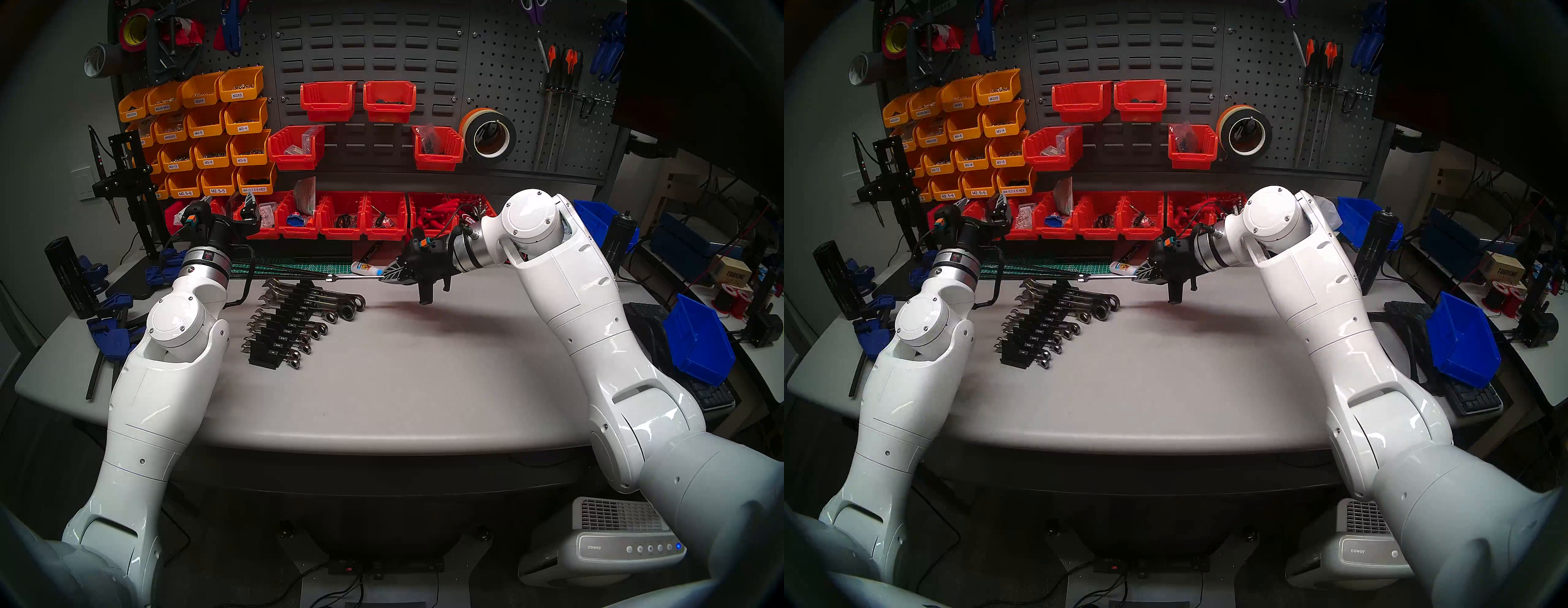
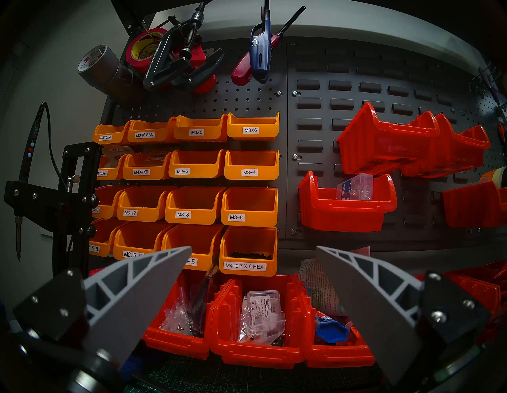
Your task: Put the wrenches on the table into the correct slot in the case
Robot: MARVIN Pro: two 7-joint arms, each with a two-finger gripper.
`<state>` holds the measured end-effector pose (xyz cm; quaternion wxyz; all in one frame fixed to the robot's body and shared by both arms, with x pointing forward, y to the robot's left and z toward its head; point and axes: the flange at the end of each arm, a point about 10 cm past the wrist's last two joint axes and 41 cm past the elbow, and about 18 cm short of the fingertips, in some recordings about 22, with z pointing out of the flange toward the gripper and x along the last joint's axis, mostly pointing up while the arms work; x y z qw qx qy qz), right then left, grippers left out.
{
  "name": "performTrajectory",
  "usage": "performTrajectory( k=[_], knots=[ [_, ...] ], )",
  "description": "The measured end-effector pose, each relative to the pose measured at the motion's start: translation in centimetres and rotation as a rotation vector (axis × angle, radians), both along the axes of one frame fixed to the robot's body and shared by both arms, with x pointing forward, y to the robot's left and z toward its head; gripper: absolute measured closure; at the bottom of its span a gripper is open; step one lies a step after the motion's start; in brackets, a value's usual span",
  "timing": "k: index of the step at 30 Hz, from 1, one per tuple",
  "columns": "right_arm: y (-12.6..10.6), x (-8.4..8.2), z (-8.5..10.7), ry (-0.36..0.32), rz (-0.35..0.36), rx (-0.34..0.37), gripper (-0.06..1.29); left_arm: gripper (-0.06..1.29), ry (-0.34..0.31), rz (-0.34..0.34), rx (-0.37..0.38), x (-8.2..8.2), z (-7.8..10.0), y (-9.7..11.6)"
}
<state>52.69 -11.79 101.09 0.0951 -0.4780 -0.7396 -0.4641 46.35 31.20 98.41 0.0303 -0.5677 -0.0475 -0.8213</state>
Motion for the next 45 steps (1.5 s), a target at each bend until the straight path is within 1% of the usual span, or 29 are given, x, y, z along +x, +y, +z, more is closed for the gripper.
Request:
performTrajectory(
  k=[15,24,30,34,45],
  knots=[
    [1.7,0.4,-0.3,0.022,0.0,0.016,1.27,0.0,0.0,0.0,0.0,0.0,0.0,0.0],
    [2.7,0.7,-0.1,0.03,0.003,0.021,1.27,0.0,0.0,0.0,0.0,0.0,0.0,0.0],
    [3.3,0.7,0.3,0.048,0.005,0.028,1.27,0.0,0.0,0.0,0.0,0.0,0.0,0.0],
    [3.6,0.7,0.6,0.073,0.003,0.04,1.27,0.0,0.0,0.0,0.0,0.0,0.0,0.0],
    [4.0,0.8,0.9,0.179,-0.021,0.087,1.27,0.0,0.0,0.0,0.0,0.0,0.0,0.0]
  ],
)
